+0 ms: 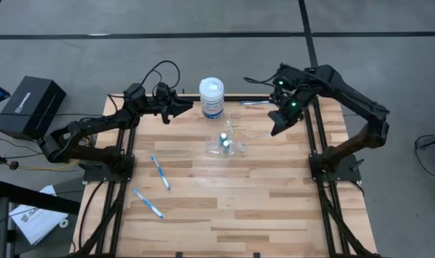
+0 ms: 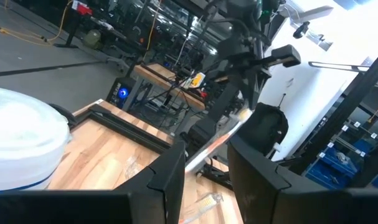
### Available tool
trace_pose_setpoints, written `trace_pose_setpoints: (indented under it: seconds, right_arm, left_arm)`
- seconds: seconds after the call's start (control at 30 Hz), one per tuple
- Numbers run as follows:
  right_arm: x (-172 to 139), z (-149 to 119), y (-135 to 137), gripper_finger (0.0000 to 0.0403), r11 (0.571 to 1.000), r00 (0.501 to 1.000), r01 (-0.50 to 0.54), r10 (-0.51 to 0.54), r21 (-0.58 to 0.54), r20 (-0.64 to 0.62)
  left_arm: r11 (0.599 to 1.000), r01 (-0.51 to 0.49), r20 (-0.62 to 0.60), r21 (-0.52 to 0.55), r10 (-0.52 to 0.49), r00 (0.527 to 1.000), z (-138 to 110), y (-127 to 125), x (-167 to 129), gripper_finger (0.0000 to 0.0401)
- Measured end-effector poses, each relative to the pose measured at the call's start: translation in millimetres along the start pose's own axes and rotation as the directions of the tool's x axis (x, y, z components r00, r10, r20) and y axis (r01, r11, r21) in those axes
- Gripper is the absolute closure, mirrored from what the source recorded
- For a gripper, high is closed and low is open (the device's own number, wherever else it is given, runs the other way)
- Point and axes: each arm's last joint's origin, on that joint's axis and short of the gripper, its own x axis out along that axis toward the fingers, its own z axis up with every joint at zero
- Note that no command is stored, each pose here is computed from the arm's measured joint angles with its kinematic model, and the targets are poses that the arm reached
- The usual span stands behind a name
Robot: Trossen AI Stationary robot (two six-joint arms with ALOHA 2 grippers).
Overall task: Pick & Place toothbrushing station
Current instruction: Put the orange toothbrush into the transparent organizer
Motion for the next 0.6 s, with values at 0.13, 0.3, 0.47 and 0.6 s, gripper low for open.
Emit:
trace_pose_setpoints:
  seconds: [0.13,0.3,0.47,0.6]
  right_arm:
    - [12.4,14.9,-1.8,0.0403,1.000,0.999,0.004,-0.005,-0.025,-0.042]
    - [32.7,36.6,-6.4,0.0403,0.999,0.994,0.007,-0.013,-0.054,-0.111]
    - [46.0,49.5,-10.3,0.0403,0.997,0.988,0.007,-0.018,-0.072,-0.154]
    - [45.0,53.6,-14.1,0.0403,0.997,0.988,-0.004,-0.007,-0.076,-0.152]
  left_arm:
    - [1.000,0.000,0.000,-0.001,0.000,1.000,0.0,0.0,0.0,0.0286]
    - [1.000,0.000,0.000,-0.003,0.000,1.000,0.0,0.0,0.0,0.0286]
    - [1.000,0.002,-0.001,-0.003,-0.002,1.000,0.0,-0.1,0.0,0.0286]
    - [1.000,0.005,-0.003,-0.003,-0.005,1.000,-0.1,-0.1,0.0,0.0286]
